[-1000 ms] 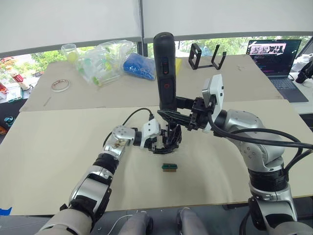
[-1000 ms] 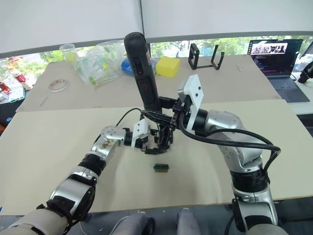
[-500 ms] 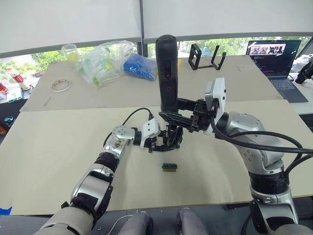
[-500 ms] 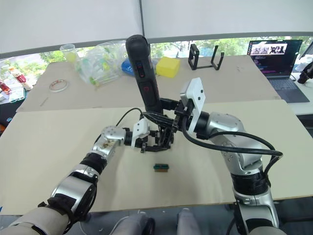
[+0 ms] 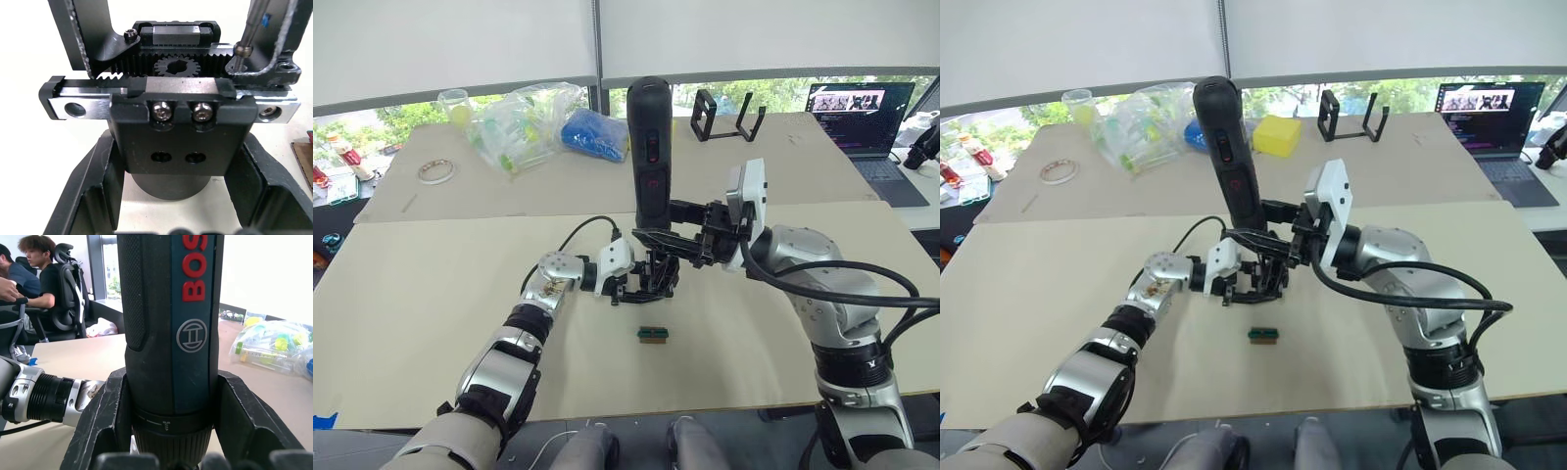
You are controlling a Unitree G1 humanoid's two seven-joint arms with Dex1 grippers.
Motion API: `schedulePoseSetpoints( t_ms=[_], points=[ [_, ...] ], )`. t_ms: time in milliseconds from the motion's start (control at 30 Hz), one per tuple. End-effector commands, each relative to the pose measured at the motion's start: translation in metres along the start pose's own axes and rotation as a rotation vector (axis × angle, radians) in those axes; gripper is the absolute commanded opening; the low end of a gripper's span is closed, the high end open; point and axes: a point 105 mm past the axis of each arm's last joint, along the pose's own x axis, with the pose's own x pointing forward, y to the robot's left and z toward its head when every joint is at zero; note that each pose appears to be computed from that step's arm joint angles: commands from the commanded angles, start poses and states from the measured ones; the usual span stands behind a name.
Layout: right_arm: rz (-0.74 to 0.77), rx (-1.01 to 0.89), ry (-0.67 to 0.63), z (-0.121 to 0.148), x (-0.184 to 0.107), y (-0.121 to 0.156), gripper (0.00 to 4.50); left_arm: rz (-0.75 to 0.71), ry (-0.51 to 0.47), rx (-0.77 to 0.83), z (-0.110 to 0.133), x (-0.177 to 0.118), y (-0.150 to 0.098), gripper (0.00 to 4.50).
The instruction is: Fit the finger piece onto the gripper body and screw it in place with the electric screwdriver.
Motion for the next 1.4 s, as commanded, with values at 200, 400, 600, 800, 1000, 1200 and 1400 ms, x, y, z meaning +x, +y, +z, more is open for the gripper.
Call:
schedulePoseSetpoints(
  t_ms=[200, 400, 600, 800, 1000, 1200, 1400],
  points=[
    [-0.027, 0.022, 0.022, -0.020, -0.002, -0.008, 1.91, 0.010, 0.025, 0.028, 0.000, -0.003, 0.003, 2.30],
    [-0.019, 0.028, 0.044, -0.026, -0.007, -0.006, 1.91, 0.013, 0.024, 0.030, 0.000, -0.004, 0.004, 2.30],
    [-0.008, 0.045, 0.063, -0.029, -0.009, -0.004, 1.91, 0.014, 0.024, 0.032, 0.001, -0.004, 0.004, 2.30],
    [0.004, 0.051, 0.080, -0.033, -0.007, 0.000, 1.91, 0.015, 0.022, 0.032, 0.002, -0.003, 0.005, 2.30],
    [-0.008, 0.113, 0.108, -0.040, -0.011, -0.002, 1.91, 0.018, 0.023, 0.032, 0.002, -0.004, 0.006, 2.30],
    [-0.010, 0.127, 0.117, -0.044, -0.011, -0.005, 1.91, 0.021, 0.022, 0.034, 0.003, -0.005, 0.007, 2.30],
    [-0.029, 0.085, 0.128, -0.046, -0.013, -0.009, 1.91, 0.022, 0.022, 0.033, 0.003, -0.005, 0.007, 2.30]
  ],
)
